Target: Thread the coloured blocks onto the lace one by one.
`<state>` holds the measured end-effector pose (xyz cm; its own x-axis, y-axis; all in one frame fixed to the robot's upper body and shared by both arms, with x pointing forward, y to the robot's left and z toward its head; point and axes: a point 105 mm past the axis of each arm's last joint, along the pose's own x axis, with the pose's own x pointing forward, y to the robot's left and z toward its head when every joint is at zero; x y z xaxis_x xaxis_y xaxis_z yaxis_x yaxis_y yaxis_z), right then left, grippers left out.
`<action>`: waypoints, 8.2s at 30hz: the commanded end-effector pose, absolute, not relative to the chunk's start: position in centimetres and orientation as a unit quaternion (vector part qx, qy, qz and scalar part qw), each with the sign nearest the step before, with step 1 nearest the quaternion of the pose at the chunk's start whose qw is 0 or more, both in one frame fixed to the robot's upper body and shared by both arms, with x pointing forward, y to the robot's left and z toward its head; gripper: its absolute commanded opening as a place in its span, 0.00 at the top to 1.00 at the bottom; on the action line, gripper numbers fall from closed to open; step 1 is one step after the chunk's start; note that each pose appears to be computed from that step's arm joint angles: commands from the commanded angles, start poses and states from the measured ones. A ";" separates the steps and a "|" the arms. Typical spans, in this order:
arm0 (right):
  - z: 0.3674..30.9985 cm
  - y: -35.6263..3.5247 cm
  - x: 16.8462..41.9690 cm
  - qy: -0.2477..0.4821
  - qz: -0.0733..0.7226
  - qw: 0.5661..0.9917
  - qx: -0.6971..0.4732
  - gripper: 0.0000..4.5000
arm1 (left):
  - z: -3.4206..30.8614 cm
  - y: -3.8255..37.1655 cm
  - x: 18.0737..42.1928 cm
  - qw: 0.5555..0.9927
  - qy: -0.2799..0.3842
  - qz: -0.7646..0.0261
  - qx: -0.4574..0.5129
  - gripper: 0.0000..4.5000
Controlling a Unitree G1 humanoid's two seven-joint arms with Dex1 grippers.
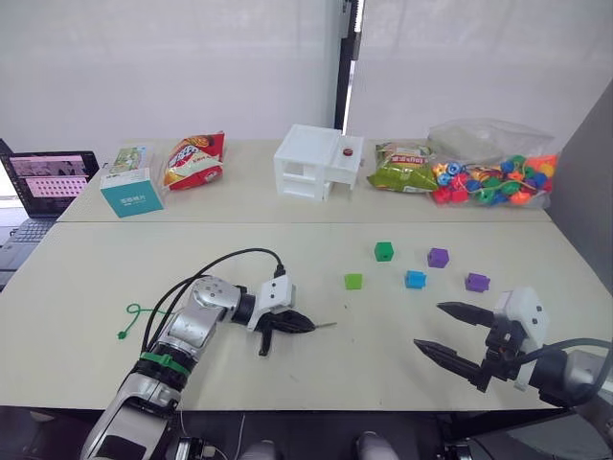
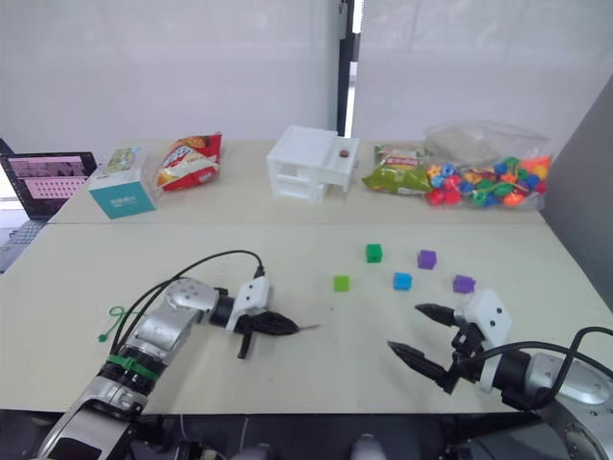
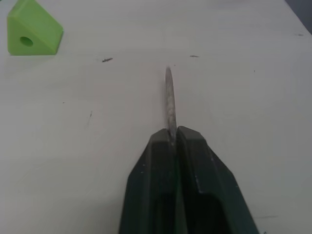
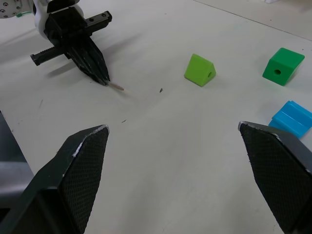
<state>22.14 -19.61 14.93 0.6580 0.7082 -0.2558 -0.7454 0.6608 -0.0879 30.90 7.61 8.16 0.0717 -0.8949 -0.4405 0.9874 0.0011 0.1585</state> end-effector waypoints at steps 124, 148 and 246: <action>7.6 -15.2 26.8 0.117 0.060 0.989 0.069 0.50 | 10.7 6.3 26.9 0.698 0.042 -0.682 0.211 1.00; 15.8 -16.8 24.9 0.171 0.446 0.854 -0.208 0.01 | 11.0 5.5 27.2 0.714 0.026 -0.666 0.212 1.00; 10.4 -15.3 26.2 0.271 0.538 0.689 -0.403 0.71 | 10.2 0.3 28.1 0.674 0.037 -0.685 0.274 1.00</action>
<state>26.34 -14.99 10.50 0.2706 0.5416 -0.7959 -0.9606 0.0972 -0.2605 28.10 0.76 9.47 0.0623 -0.8947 -0.4423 0.9558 -0.0742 0.2845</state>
